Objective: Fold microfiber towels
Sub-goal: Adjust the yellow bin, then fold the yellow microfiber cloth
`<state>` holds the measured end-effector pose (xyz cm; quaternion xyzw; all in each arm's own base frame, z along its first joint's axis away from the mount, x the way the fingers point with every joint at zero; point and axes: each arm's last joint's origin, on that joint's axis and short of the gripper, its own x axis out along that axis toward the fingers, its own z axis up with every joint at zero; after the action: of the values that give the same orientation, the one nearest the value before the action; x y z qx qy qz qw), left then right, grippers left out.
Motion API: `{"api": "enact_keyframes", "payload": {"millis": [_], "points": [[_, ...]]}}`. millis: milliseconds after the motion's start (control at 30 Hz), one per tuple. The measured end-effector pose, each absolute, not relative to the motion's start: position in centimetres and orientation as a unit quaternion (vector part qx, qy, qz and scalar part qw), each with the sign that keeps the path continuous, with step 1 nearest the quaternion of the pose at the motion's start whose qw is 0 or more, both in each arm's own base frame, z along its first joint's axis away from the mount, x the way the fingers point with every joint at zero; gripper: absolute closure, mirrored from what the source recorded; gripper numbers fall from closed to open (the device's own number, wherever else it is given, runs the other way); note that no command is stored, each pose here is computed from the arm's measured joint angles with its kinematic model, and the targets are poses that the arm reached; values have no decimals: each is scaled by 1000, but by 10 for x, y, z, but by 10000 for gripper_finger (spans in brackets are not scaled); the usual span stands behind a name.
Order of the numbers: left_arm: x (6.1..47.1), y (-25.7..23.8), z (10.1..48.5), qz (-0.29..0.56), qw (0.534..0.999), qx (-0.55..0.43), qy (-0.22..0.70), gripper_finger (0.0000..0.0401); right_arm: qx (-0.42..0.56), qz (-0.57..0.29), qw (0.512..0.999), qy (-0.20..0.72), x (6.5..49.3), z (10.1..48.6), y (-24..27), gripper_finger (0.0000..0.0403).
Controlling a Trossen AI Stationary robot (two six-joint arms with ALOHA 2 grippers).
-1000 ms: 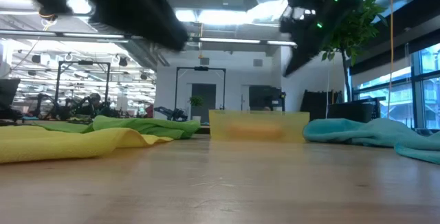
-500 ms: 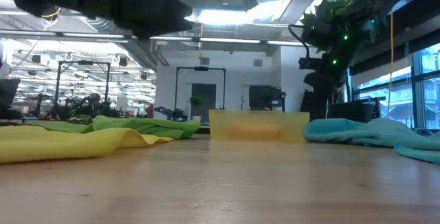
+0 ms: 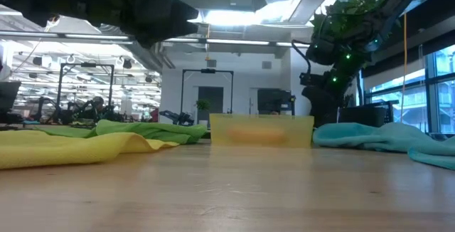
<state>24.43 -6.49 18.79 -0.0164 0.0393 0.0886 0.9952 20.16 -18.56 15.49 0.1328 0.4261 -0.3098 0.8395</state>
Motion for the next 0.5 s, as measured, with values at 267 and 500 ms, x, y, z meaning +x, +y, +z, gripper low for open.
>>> {"api": "enact_keyframes", "payload": {"millis": [267, 500], "points": [[244, -65, 188, 89, 995, -17, 38, 202, 174, -259, 894, 322, 215, 167, -190, 398], [243, -70, 188, 80, 996, -17, 38, 202, 190, -247, 893, 324, 211, 171, -186, 397]]}}
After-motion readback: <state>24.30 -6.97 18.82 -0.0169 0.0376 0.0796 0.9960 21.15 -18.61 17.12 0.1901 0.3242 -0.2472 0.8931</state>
